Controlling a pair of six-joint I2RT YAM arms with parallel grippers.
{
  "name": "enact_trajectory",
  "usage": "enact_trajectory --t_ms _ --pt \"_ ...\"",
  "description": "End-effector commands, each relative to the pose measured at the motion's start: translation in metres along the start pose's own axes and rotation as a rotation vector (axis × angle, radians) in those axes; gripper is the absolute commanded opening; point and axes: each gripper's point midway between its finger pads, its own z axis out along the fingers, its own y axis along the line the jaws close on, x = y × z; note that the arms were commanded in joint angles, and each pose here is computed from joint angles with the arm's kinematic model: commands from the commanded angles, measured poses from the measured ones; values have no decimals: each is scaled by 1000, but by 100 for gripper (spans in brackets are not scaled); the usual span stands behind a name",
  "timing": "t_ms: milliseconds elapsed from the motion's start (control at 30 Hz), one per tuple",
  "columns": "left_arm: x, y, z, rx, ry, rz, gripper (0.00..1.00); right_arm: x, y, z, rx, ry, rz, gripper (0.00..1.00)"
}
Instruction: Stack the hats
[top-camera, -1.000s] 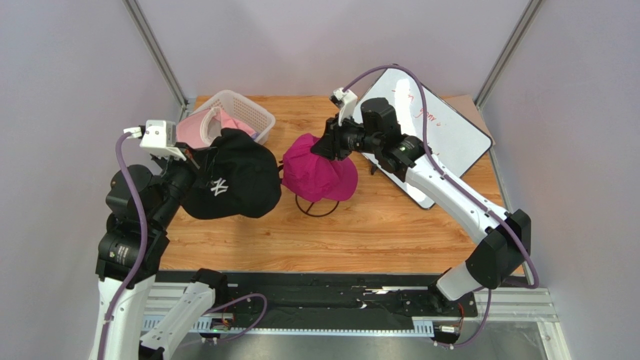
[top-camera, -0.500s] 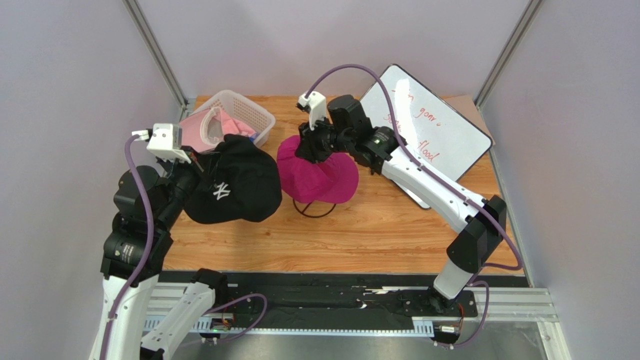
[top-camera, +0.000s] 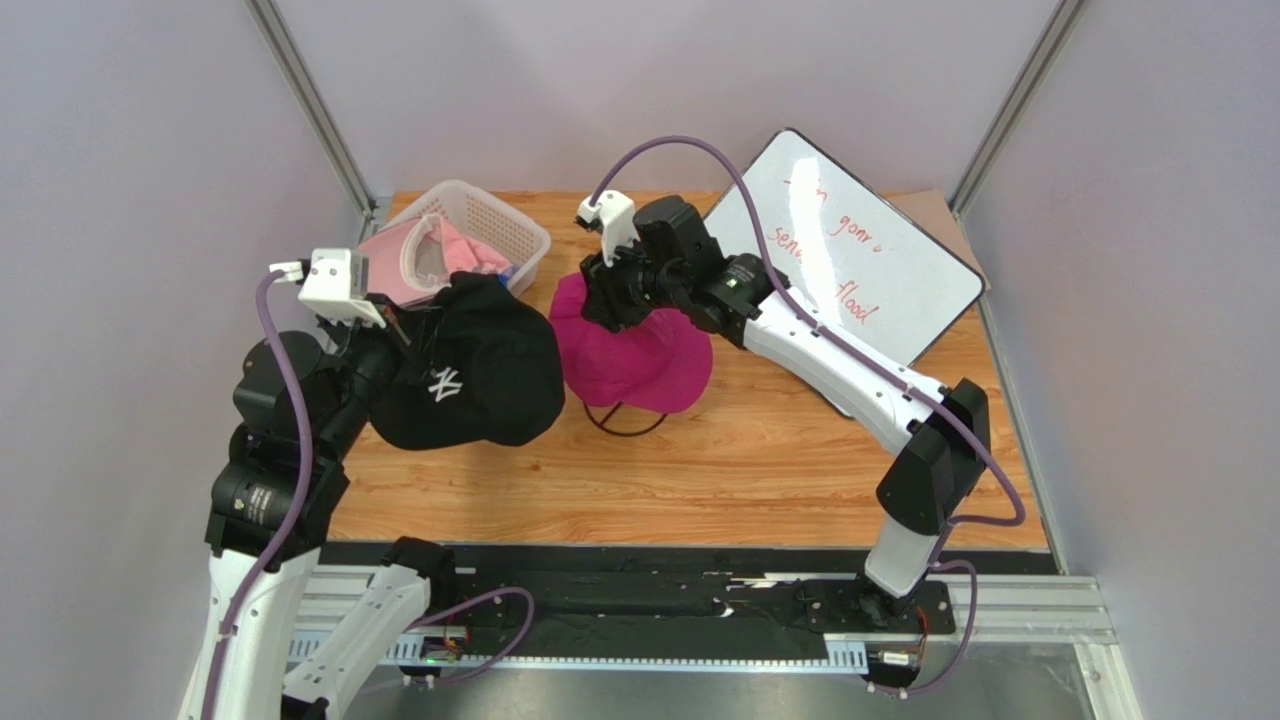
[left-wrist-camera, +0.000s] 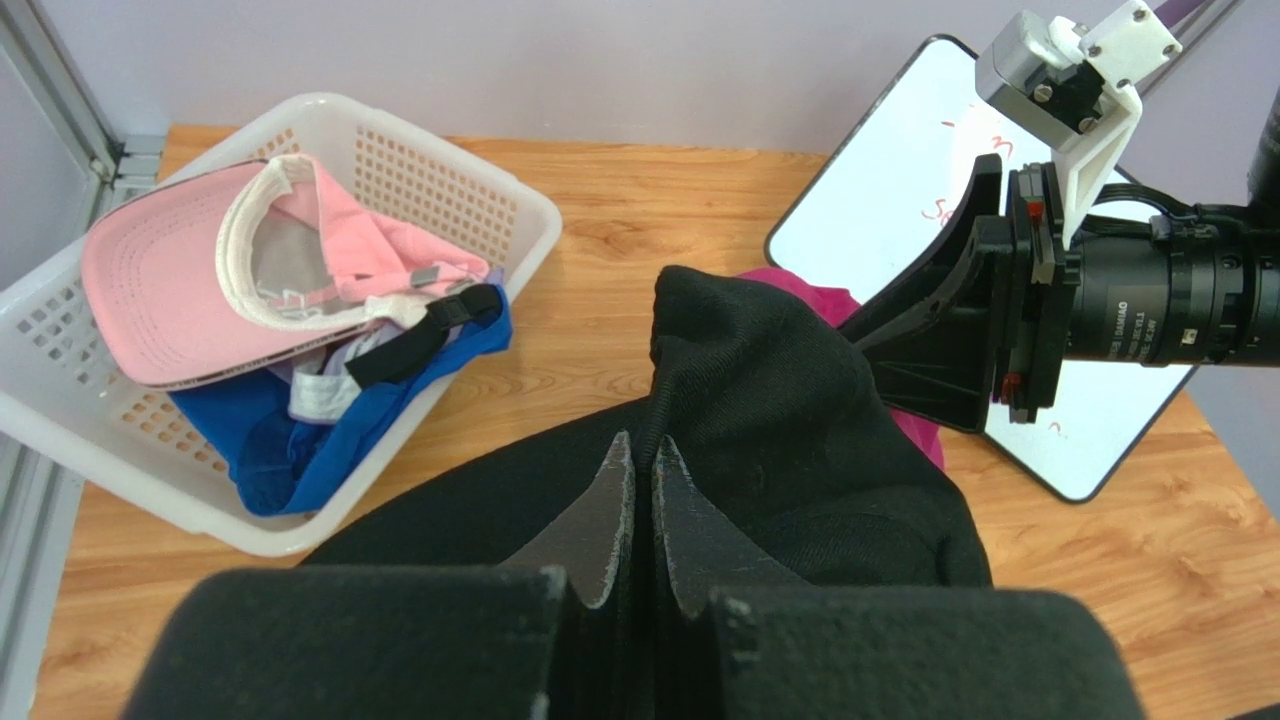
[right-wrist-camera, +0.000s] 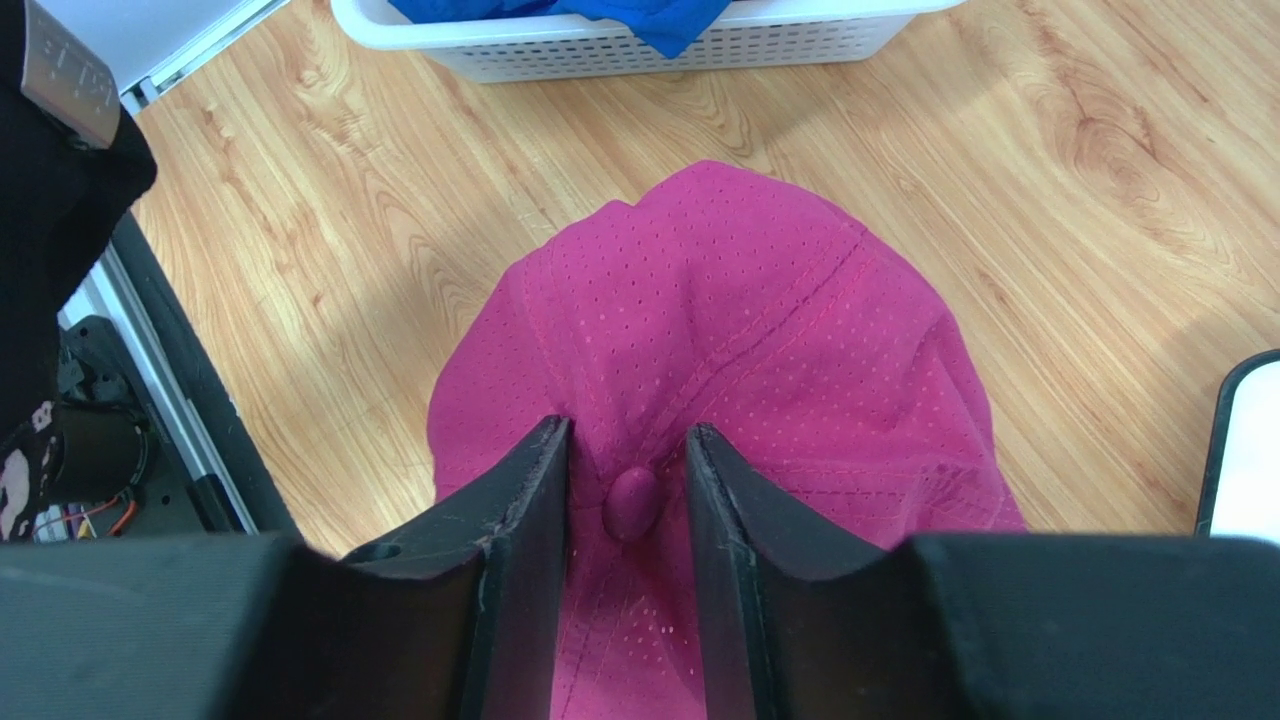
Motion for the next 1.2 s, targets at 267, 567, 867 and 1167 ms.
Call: enact_trajectory --t_ms 267,567,867,1167 --pt "-7 -3 4 14 -32 -4 0 -9 -7 7 33 -47 -21 63" --pt "-9 -4 5 15 -36 -11 0 -20 -4 -1 30 -83 -30 91" --pt "-14 -10 0 48 -49 -1 0 -51 -10 -36 13 -182 18 100" --pt "-21 -7 4 19 -51 -4 0 -78 -20 -88 51 -294 98 100"
